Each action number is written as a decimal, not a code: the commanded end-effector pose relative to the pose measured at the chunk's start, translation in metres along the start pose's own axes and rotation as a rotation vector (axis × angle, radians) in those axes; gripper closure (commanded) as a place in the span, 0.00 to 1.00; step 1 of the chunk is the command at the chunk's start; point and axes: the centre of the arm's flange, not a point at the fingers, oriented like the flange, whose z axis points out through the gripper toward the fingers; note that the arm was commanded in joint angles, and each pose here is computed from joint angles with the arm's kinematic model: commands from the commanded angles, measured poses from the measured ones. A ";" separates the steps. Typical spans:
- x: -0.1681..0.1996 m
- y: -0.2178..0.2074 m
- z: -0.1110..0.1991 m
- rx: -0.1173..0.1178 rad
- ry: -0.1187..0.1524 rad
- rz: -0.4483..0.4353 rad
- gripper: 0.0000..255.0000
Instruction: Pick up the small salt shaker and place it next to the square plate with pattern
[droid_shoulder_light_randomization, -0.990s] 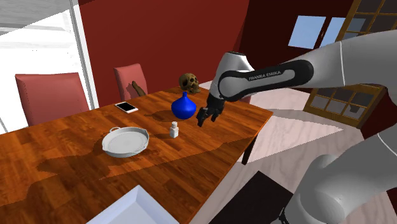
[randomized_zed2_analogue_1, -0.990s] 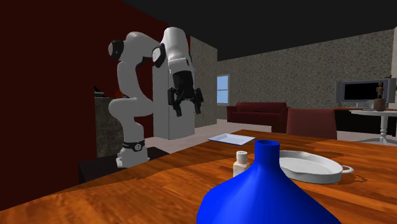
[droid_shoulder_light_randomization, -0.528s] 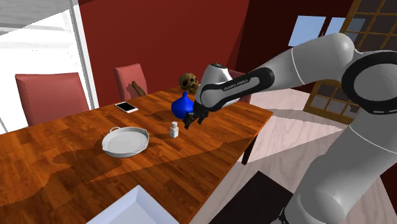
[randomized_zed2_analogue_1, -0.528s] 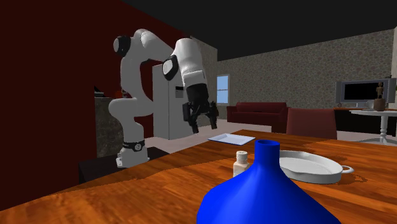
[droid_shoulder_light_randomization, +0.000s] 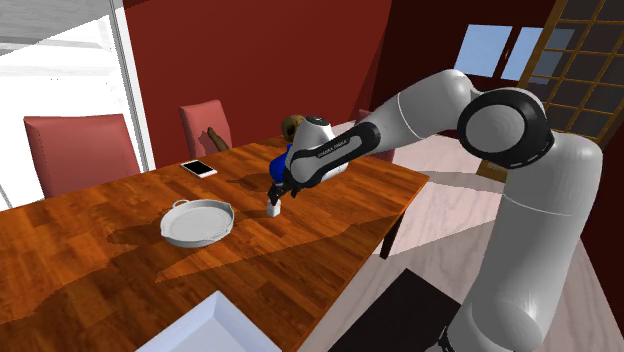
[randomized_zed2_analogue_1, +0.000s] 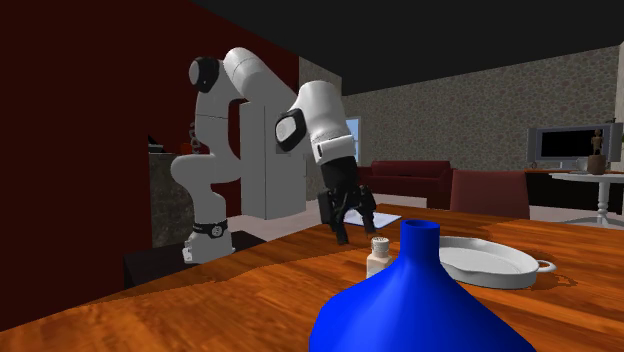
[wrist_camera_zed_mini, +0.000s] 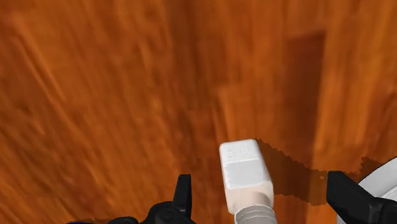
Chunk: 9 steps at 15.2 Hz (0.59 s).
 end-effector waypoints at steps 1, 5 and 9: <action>0.015 -0.002 0.021 -0.002 0.015 -0.004 0.00; 0.015 -0.002 0.042 -0.002 0.015 -0.004 0.00; 0.016 -0.002 0.061 -0.002 0.015 -0.004 0.00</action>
